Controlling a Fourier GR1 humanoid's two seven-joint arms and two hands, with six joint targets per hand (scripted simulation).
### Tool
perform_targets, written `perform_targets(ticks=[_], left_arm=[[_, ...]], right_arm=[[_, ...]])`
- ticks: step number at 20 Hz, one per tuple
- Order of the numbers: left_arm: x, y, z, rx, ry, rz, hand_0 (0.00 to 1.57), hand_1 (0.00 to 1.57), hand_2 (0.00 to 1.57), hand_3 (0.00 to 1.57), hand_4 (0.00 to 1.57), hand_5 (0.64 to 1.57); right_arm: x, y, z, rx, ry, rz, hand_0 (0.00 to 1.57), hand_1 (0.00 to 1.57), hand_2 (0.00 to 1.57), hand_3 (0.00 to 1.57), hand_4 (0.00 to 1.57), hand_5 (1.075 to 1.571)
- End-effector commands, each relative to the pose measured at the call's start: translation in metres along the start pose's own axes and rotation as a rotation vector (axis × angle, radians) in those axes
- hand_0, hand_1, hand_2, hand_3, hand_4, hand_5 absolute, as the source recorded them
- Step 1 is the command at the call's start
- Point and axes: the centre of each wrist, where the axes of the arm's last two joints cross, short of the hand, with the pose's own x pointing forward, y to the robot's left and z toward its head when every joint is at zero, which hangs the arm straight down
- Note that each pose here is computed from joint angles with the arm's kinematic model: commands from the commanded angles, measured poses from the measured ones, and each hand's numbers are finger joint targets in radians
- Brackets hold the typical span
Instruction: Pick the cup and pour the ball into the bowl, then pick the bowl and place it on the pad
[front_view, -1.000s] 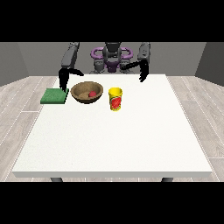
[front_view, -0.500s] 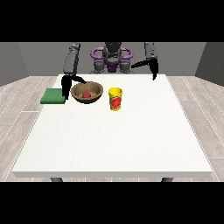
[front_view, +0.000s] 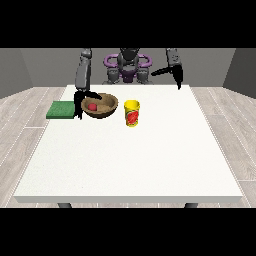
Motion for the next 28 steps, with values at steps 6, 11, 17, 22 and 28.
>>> perform_targets(ticks=[6,11,17,22,28], left_arm=[[0.022,-0.007,-0.005,-0.048,-0.105,0.021,0.00,0.00,0.00,0.00,0.47,1.564],[0.023,-0.008,-0.012,-0.084,-0.093,0.033,0.00,0.00,0.00,0.00,0.71,1.515],[-0.016,0.005,0.007,-0.030,0.050,0.062,0.00,0.00,0.00,0.00,0.96,1.422],[-0.056,0.055,0.034,0.096,0.237,0.035,0.00,0.00,0.00,0.00,1.00,1.411],[-0.056,0.055,0.050,0.083,0.269,0.046,0.00,0.00,0.00,0.00,1.00,1.410]], right_arm=[[-0.029,-0.050,0.043,-0.239,0.219,0.317,1.57,1.57,1.57,1.09,0.85,1.505],[-0.023,-0.051,0.042,-0.321,0.181,0.550,1.57,1.57,1.57,1.49,0.93,1.563],[0.008,-0.027,0.007,-0.365,0.296,0.585,1.57,1.57,1.57,0.95,0.87,1.567],[0.045,-0.005,-0.023,-0.235,0.412,0.635,1.57,1.57,1.57,0.89,0.81,1.565],[0.072,-0.032,-0.028,-0.250,0.477,0.565,1.57,1.57,1.57,0.77,0.79,1.570]])
